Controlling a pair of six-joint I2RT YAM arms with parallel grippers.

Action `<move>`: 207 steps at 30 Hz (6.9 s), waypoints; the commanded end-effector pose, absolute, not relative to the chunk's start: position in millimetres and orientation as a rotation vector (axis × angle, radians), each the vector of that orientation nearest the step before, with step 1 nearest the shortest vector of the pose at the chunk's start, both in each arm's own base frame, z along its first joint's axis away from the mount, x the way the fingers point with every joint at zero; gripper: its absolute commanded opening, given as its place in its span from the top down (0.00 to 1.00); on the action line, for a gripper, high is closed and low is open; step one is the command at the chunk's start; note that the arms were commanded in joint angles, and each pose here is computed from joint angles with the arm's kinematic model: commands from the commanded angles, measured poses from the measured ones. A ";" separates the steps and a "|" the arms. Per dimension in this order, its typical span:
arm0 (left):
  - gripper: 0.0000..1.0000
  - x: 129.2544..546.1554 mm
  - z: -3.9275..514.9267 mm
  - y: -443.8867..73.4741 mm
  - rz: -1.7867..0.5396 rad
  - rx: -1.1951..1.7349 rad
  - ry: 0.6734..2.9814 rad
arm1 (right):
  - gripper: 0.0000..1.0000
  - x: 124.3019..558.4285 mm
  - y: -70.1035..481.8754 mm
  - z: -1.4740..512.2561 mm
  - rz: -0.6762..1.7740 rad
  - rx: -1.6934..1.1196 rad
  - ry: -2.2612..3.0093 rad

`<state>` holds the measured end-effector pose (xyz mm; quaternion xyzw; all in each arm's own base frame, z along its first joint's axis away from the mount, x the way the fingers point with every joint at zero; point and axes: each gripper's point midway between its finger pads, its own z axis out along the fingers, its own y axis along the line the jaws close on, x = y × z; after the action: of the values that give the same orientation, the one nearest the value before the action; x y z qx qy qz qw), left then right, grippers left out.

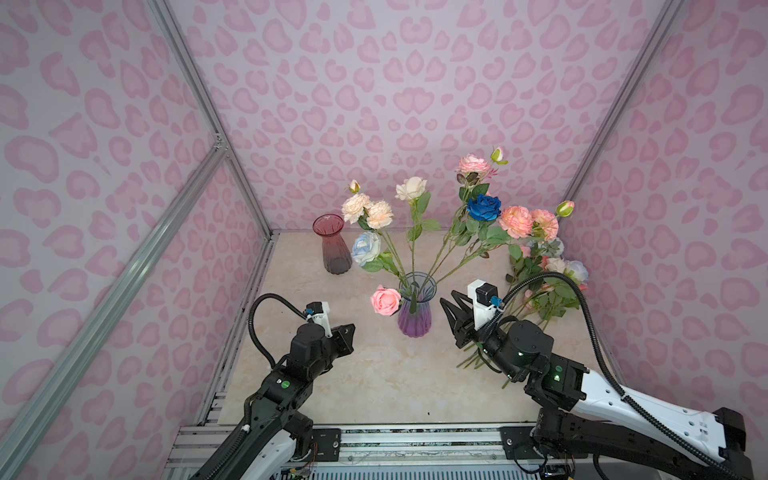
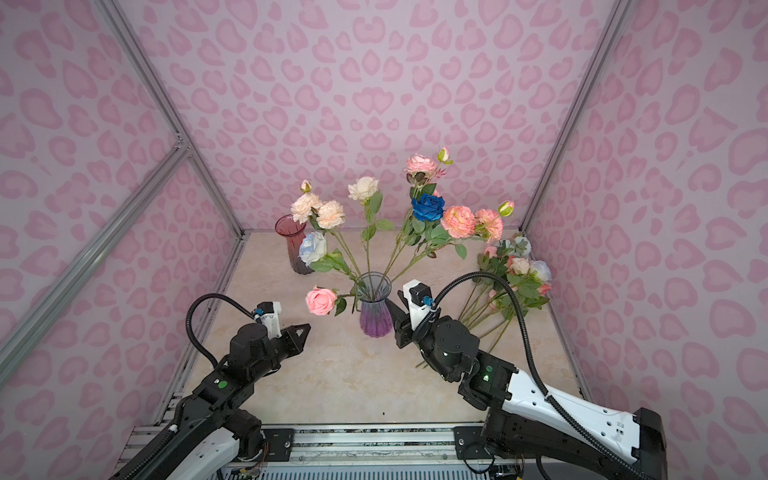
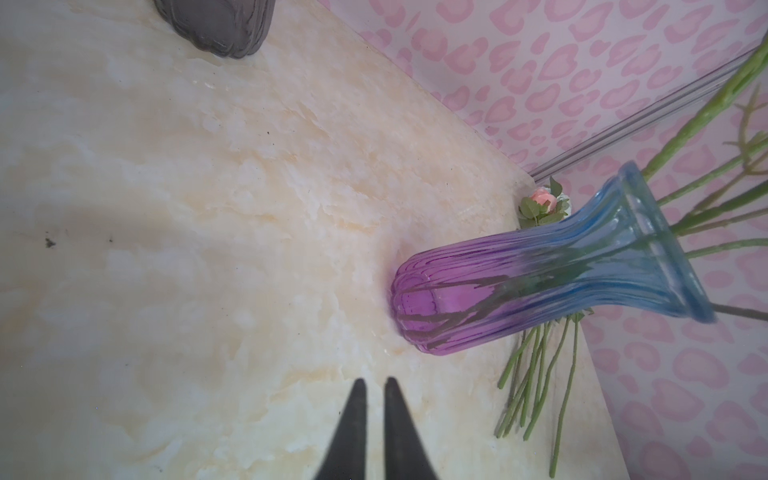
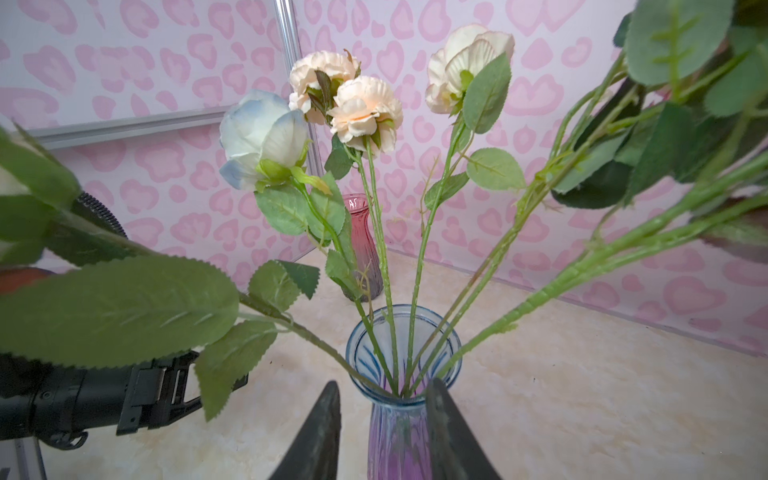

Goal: Arrange the flowers into the vase

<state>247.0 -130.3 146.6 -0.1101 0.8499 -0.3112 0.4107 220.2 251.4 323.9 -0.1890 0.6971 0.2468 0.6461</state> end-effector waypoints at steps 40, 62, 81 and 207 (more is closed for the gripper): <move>0.96 237.0 78.2 -292.0 -1.026 0.149 2.246 | 0.56 261.0 114.0 212.3 0.478 0.114 1.847; 0.96 270.3 66.9 -331.1 -0.939 0.291 2.265 | 0.52 258.7 88.6 238.9 0.473 0.183 1.789; 0.96 352.9 86.1 -368.3 -0.994 0.274 2.216 | 0.52 258.1 83.9 236.8 0.452 0.197 1.797; 0.28 531.8 257.1 8.7 -0.399 -0.572 2.258 | 0.52 376.1 223.5 153.1 0.802 0.193 2.180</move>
<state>538.6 14.1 274.0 -0.2366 0.8618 -0.1581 0.4198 391.3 228.2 151.7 0.1140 0.8435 0.3590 0.3829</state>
